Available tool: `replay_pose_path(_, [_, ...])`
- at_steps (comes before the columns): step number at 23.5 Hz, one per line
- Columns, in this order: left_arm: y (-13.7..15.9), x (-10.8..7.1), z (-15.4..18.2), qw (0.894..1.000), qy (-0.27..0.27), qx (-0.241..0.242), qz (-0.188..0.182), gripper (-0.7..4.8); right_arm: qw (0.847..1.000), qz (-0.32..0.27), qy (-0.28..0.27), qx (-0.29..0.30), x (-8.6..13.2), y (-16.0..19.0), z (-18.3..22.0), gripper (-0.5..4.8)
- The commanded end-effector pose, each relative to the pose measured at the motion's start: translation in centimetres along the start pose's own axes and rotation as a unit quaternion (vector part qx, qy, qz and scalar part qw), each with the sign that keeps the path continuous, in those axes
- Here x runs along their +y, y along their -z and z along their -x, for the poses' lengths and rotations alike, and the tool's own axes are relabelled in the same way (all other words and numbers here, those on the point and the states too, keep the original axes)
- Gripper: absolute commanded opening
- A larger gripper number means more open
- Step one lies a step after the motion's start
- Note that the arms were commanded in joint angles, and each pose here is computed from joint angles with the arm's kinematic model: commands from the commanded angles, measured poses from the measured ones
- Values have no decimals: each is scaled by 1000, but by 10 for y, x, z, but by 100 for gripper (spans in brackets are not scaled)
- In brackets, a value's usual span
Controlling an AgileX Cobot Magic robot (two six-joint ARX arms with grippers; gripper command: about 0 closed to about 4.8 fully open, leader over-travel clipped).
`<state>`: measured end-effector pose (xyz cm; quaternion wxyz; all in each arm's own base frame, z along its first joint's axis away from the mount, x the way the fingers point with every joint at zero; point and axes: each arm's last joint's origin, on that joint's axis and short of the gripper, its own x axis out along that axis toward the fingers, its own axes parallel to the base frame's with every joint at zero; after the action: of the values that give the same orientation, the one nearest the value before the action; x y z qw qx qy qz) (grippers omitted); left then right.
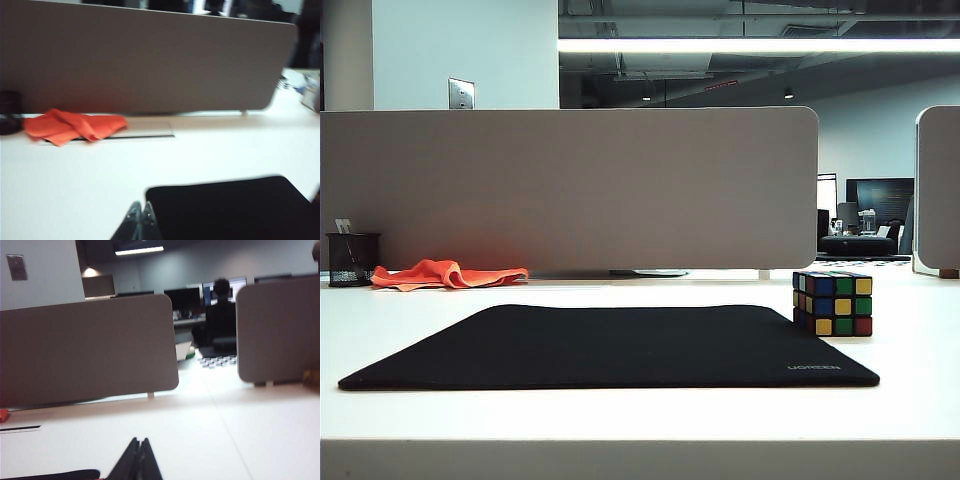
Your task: Pick up the cube on the right side of the mouse pad, then place it in the center of the mouse pad.
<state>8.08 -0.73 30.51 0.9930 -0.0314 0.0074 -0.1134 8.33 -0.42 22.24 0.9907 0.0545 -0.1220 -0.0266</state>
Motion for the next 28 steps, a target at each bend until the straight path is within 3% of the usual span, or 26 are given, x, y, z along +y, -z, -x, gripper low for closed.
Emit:
replay_pose_path(1, [-15,-1,-17,997,65,31,0,-6,1000,-25,4,4,1,-10,1,-3])
replay_pose_path(4, [-24,-1,-35,990,123,58,-23,-6,999,-25,8,30,2,-23,0,-3])
replay_pose_path(9, [-22,-4,-58,981,163,94,-36,-6,996,-24,-11,84,8,-59,-17,-3])
replay_pose_path(14, [-15,-5,-62,981,141,132,-11,-6,989,18,-38,141,14,-86,-43,-3])
replay_pose_path(17, [-12,-3,-62,983,103,150,1,-6,983,54,-39,171,19,-96,-55,-3])
replay_pose_path(18, [-13,-4,-61,984,90,155,3,-5,976,72,-24,205,22,-100,-62,-3])
replay_pose_path(23, [-29,-8,-63,981,102,167,3,205,944,91,-25,318,33,-98,-88,-3])
replay_pose_path(25, [-43,-12,-71,976,114,184,5,230,920,100,-41,377,42,-92,-106,-3])
replay_pose_path(28, [-49,-14,-78,974,121,193,5,295,904,97,-52,414,51,-85,-121,1])
